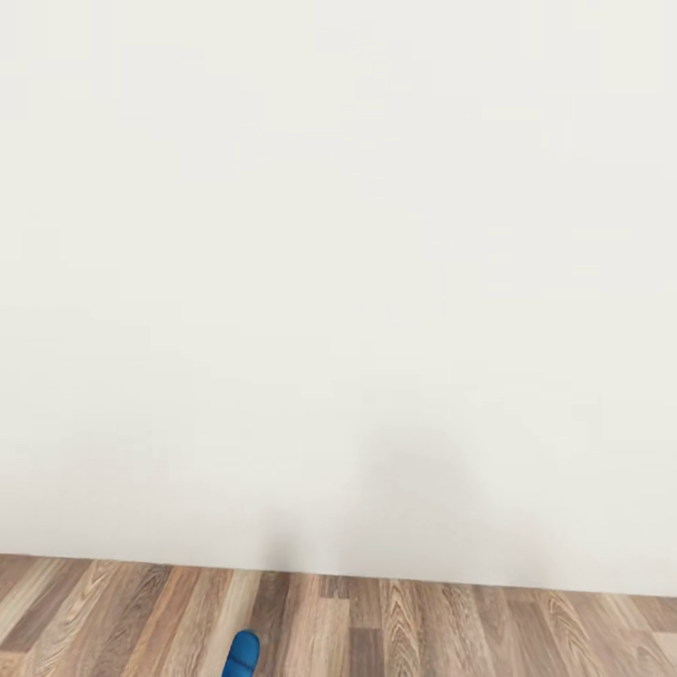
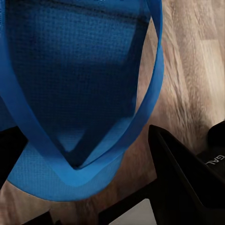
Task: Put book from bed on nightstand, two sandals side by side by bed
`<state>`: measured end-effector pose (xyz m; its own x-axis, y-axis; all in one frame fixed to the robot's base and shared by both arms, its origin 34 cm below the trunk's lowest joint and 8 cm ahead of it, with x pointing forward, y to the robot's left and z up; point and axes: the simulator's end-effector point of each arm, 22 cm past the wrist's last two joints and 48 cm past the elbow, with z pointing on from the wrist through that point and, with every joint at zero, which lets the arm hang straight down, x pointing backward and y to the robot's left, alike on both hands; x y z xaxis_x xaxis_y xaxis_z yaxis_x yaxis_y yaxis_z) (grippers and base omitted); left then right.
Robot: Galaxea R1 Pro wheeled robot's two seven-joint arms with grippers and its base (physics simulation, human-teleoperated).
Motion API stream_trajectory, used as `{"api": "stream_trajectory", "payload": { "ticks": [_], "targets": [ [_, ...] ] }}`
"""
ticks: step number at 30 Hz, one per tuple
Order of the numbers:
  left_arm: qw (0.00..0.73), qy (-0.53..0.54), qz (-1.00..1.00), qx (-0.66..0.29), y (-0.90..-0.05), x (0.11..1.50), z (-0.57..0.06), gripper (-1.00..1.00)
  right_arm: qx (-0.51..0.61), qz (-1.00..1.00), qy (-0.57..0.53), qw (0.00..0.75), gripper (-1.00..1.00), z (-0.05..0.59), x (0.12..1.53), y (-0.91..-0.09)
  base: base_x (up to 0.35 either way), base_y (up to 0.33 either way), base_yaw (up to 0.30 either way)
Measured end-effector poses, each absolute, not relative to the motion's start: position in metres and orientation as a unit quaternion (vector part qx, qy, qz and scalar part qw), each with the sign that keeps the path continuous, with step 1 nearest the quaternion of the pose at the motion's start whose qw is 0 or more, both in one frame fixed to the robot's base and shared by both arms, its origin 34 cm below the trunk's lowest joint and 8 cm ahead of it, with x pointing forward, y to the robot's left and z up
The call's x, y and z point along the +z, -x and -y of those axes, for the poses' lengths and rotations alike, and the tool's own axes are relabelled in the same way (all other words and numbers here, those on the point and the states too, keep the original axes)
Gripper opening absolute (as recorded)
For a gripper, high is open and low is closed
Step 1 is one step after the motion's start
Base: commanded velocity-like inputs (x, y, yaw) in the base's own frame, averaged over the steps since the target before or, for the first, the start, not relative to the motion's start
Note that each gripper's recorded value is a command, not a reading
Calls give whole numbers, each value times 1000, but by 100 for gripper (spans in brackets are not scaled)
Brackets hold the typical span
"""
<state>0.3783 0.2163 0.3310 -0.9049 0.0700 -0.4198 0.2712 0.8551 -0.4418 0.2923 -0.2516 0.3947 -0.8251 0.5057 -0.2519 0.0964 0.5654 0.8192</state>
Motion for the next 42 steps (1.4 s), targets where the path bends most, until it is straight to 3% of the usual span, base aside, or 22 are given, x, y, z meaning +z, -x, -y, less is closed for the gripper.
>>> {"api": "stream_trajectory", "payload": {
  "ticks": [35, 42],
  "targets": [
    [198, -89, -940, -262, -378, 332, -204, -100, 433, -852, -177, 237, 100, 249, 394, -292, 0, 0, 292],
    [198, -90, -941, -261, -378, 331, -202, -100, 433, -852, -177, 235, 100, 248, 394, -291, 26, 0, 149]
  ]
}}
